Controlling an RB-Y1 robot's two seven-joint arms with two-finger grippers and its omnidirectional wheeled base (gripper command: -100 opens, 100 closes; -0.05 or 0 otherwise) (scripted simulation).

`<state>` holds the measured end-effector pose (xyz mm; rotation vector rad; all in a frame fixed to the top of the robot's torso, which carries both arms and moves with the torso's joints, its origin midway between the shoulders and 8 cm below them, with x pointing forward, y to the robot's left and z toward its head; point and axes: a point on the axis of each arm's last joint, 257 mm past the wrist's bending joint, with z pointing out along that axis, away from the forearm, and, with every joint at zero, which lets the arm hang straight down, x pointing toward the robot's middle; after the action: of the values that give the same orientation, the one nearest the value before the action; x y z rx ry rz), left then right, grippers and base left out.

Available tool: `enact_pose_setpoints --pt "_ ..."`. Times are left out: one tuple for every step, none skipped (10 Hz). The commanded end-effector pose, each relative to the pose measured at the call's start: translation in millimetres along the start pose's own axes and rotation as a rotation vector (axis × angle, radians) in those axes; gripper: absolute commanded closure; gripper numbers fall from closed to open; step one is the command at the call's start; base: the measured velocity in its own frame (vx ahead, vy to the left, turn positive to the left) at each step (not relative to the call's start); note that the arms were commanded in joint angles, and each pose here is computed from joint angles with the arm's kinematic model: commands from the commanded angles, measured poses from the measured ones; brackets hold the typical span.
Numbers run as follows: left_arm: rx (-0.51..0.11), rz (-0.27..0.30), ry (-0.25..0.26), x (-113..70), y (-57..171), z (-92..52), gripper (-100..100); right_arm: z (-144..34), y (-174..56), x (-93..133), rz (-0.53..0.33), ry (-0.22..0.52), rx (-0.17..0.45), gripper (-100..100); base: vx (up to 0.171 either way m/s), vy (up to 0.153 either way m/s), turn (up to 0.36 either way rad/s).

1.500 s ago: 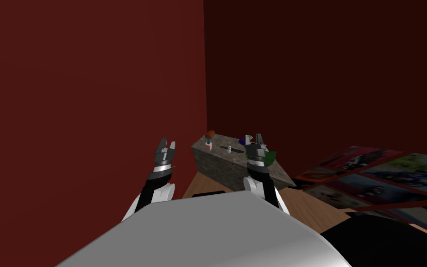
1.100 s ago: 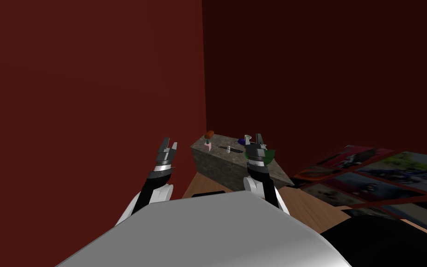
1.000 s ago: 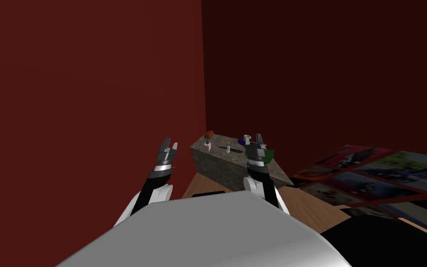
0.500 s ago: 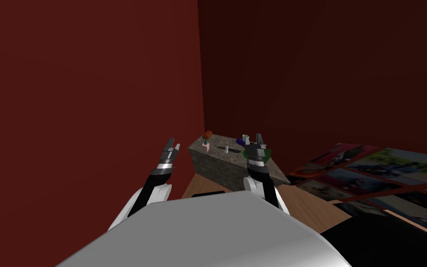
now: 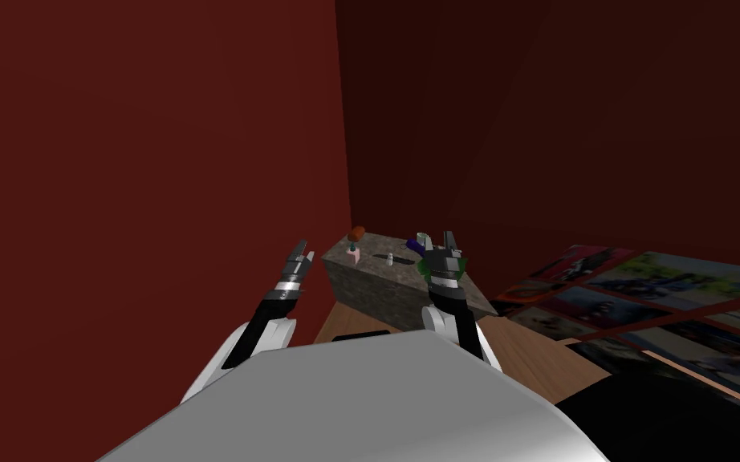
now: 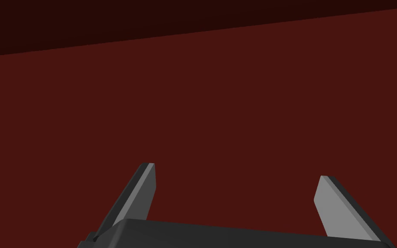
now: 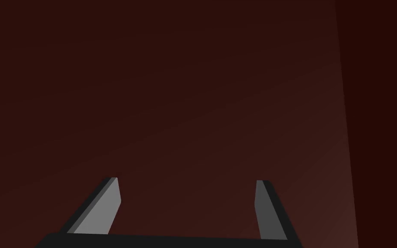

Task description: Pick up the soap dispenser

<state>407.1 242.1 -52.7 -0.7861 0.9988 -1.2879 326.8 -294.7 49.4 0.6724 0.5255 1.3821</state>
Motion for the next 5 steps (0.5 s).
enact_pose_setpoints --pt "-0.043 -0.007 0.007 0.5 12 3.2 -100 0.0 0 0 0.000 0.000 0.000 0 0.025 -0.026 -0.064" --pt "-0.066 -0.012 0.010 1.0 18 4.2 -100 0.0 0 0 0.000 0.000 0.000 0 0.024 -0.028 -0.082" --pt "-0.074 -0.012 0.009 0.8 20 4.0 -100 0.0 0 0 0.000 0.000 0.000 0 0.017 -0.016 -0.027" --pt "-0.102 -0.018 0.011 1.2 27 4.8 -100 0.0 0 0 0.000 0.000 0.000 0 0.016 -0.016 -0.057" --pt "-0.127 -0.024 0.012 1.5 33 5.4 -100 0.0 0 0 0.000 0.000 0.000 0 0.021 -0.023 -0.067"
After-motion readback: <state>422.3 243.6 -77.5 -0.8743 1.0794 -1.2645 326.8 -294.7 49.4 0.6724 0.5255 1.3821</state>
